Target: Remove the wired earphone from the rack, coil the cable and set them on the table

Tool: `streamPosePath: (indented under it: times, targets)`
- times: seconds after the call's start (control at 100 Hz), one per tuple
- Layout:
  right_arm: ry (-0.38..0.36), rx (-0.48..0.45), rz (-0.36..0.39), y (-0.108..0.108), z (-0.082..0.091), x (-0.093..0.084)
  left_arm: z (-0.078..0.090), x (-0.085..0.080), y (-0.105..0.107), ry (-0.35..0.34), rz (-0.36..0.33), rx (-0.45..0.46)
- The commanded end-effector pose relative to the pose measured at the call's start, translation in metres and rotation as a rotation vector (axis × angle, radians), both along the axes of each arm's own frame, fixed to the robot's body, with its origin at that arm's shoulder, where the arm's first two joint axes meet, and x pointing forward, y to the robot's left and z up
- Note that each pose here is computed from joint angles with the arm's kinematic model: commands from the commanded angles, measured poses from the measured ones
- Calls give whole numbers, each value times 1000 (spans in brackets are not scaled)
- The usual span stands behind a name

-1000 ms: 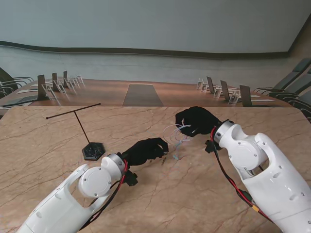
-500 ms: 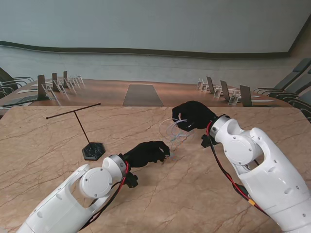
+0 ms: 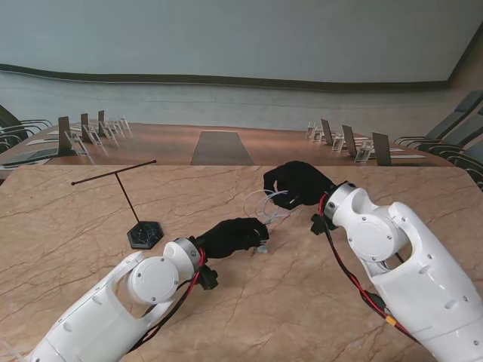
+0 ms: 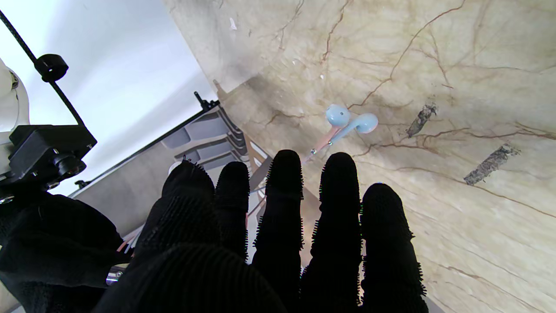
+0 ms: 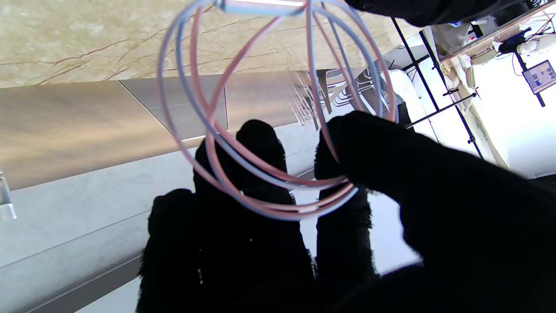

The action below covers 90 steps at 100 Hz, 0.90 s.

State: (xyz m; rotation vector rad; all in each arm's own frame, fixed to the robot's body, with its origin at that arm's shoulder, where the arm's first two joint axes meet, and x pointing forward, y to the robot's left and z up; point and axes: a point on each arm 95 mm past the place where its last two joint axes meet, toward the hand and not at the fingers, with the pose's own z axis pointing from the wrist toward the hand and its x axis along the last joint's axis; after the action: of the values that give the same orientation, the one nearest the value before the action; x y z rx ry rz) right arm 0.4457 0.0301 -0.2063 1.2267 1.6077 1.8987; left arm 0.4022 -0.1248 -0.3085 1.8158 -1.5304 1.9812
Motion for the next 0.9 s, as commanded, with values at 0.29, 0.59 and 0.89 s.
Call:
streamPosePath:
  times: [0.29, 0.59, 0.89]
  targets:
    - [-10, 11, 10, 0, 3, -7, -4, 1, 0, 6, 2, 33]
    - [-18, 16, 20, -1, 7, -9, -4, 2, 1, 3, 7, 39]
    - [-5, 10, 18, -1, 4, -11, -4, 4, 2, -7, 18, 44]
